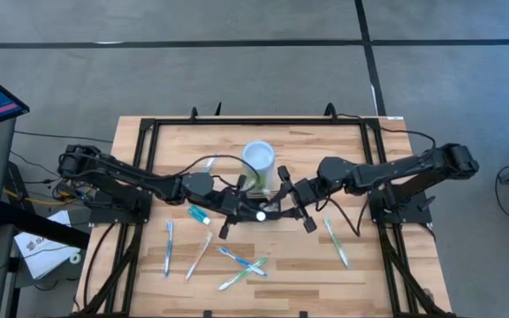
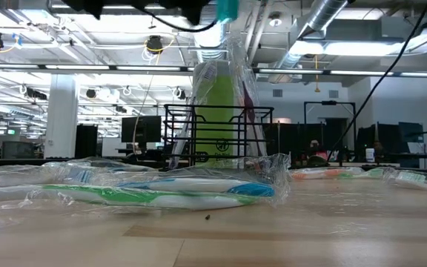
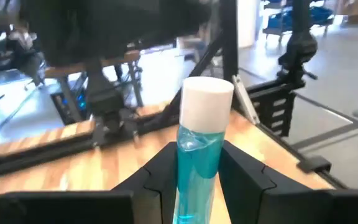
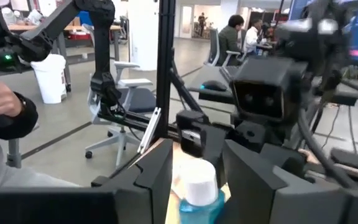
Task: Pick & Place toothbrushing station
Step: Put the right mouthwash into the the wire organizer
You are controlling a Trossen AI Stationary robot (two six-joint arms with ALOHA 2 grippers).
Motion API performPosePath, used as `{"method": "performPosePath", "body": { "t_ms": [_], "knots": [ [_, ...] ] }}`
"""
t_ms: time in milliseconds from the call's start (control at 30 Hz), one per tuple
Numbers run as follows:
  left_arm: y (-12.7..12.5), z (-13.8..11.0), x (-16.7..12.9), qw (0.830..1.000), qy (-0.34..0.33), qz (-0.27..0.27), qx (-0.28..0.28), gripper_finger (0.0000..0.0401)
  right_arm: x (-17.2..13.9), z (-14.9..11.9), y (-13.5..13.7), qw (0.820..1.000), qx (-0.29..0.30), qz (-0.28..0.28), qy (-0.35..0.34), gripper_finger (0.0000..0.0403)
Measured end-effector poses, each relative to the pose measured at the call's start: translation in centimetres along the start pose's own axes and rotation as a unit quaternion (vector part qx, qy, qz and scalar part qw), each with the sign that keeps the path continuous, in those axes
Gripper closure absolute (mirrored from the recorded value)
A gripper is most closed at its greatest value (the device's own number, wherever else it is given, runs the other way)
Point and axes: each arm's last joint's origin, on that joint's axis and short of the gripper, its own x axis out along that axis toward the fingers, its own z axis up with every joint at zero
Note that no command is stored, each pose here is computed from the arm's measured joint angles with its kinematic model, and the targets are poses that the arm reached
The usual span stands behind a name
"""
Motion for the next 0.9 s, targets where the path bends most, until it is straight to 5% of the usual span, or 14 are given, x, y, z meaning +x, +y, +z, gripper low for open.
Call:
{"method": "performPosePath", "body": {
  "t_ms": [900],
  "knots": [
    [-0.3, -4.9, -3.6, 0.985, 0.027, 0.146, -0.090, 0.0306, -0.9, 0.2, 0.1, 1.000, -0.002, 0.000, 0.022, 0.0291]
  ]
}}
